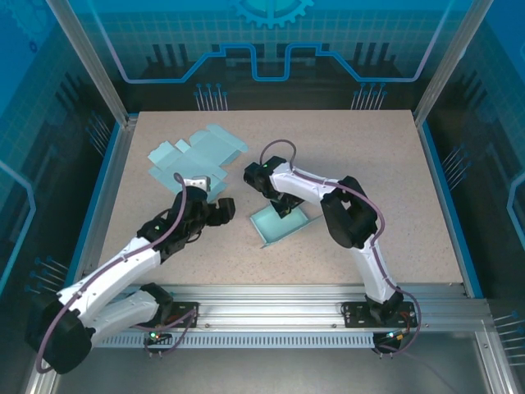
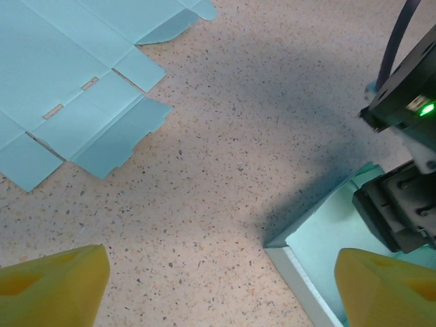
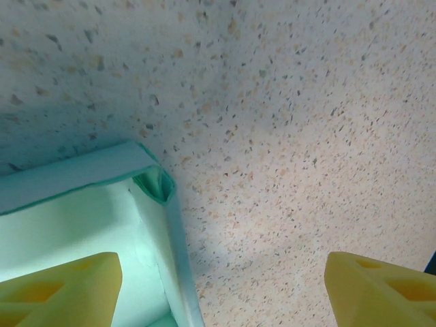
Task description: Fold the paper box
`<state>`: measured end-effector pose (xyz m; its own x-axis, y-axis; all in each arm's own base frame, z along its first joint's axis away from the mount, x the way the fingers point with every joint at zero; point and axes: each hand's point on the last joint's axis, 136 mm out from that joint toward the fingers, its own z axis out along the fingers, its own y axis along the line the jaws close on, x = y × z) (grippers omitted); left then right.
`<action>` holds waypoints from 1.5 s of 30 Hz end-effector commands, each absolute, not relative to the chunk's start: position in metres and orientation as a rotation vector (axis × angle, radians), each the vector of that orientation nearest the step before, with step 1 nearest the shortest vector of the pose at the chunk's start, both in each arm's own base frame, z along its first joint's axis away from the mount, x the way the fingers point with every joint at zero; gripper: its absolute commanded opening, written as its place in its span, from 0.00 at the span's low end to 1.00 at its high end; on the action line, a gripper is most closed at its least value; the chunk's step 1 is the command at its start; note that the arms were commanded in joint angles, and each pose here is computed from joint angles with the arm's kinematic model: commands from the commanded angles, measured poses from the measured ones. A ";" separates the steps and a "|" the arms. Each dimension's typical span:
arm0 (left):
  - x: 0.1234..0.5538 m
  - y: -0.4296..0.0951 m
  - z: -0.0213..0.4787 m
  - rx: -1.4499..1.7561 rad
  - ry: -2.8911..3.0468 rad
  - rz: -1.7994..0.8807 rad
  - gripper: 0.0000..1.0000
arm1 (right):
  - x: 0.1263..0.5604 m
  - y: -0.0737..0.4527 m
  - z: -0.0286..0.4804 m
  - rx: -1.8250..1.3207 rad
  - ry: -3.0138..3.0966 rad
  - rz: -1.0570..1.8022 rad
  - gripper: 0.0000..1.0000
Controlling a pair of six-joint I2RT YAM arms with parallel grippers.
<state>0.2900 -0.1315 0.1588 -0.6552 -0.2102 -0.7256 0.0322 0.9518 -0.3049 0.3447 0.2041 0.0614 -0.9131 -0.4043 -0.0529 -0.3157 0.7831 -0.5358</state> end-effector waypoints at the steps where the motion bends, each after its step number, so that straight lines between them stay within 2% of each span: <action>1: 0.298 -0.137 0.159 -0.062 2.287 -0.345 0.83 | 0.340 0.216 0.108 -0.597 2.762 -0.701 0.79; 3: 0.304 -0.138 0.151 -0.048 2.314 -0.307 0.79 | 0.338 0.221 0.127 -0.595 2.736 -0.642 0.81; 4: 0.307 -0.138 0.147 -0.039 2.324 -0.292 0.78 | 0.336 0.224 0.137 -0.592 2.723 -0.610 0.87; 5: 0.311 -0.140 0.144 -0.025 2.333 -0.276 0.75 | 0.333 0.226 0.148 -0.587 2.709 -0.573 0.88; 6: 0.316 -0.140 0.140 -0.016 2.343 -0.258 0.73 | 0.331 0.228 0.161 -0.578 2.690 -0.534 0.97; 7: 0.320 -0.142 0.137 -0.005 2.353 -0.245 0.72 | 0.328 0.229 0.173 -0.571 2.671 -0.501 1.00; 10: 0.336 -0.147 0.124 0.031 2.383 -0.208 0.69 | 0.313 0.227 0.207 -0.533 2.616 -0.409 1.00; 15: 0.363 -0.152 0.100 0.049 2.428 -0.149 0.53 | 0.275 0.201 0.239 -0.378 2.575 -0.228 1.00; 20: 0.380 -0.162 0.081 0.070 2.461 -0.141 0.52 | 0.228 0.157 0.246 -0.173 2.561 -0.076 1.00; 27: 0.385 -0.172 0.055 0.100 2.516 -0.156 0.52 | 0.173 0.127 0.203 -0.018 2.582 0.204 1.00; 32: 0.381 -0.176 0.034 0.110 2.562 -0.179 0.51 | 0.156 0.123 0.142 0.110 2.668 0.249 1.00; 36: 0.378 -0.176 0.023 0.106 2.587 -0.179 0.50 | 0.157 0.146 0.099 0.177 2.701 0.375 0.97; 39: 0.373 -0.177 0.020 0.095 2.593 -0.202 0.49 | 0.164 0.154 0.078 0.224 2.693 0.400 0.81; 45: 0.358 -0.190 0.018 0.070 2.582 -0.369 0.47 | 0.188 0.166 0.069 0.241 2.665 0.417 0.72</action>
<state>0.3691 -0.1779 0.0180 -0.8497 0.0216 -0.5268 0.1103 0.9844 -0.1375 0.1647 0.1448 0.0590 -0.9222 0.1705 -0.3470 0.0973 0.9710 0.2184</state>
